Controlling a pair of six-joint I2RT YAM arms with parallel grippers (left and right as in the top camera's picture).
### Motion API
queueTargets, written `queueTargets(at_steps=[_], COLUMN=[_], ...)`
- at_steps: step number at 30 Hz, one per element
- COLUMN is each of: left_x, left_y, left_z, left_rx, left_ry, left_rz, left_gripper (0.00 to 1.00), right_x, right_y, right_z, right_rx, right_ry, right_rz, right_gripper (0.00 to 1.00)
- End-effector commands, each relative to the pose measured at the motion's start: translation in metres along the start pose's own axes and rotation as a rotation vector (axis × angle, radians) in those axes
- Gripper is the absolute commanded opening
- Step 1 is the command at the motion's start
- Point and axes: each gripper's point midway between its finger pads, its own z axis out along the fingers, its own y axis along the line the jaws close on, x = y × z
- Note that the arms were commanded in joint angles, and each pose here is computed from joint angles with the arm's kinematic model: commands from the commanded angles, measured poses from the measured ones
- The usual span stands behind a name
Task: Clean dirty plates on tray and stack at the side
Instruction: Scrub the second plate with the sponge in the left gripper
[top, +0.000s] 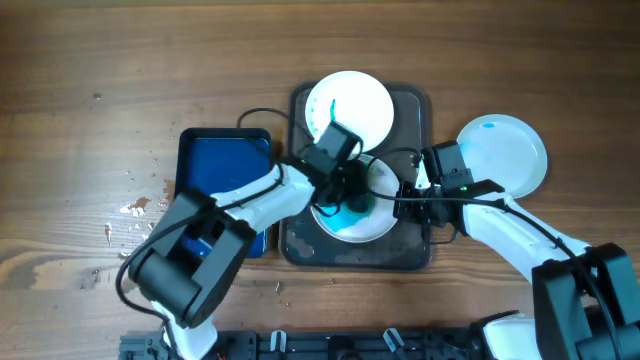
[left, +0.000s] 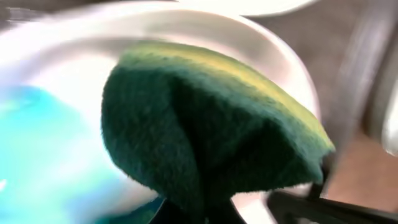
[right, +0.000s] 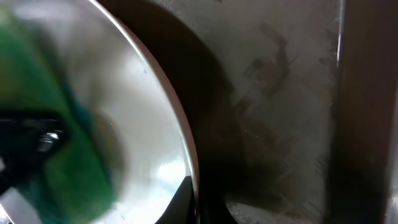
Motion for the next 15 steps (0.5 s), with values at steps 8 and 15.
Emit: queueTargets(at_steps=[8, 15], left_x=[-0.029, -0.030], left_y=[0.057, 0.108], left_z=[0.007, -0.026], left_rx=[-0.198, -0.493], left_ry=[-0.099, -0.067], left_rz=[-0.067, -0.011], left_gripper=[0.04, 0.04], right_x=[0.012, 0.014], right_y=[-0.001, -0.002], right_z=[0.004, 0.004], right_rx=[-0.016, -0.010], right_ry=[0.048, 0.059], right_rz=[-0.053, -0.049], right_gripper=[0.04, 0.04])
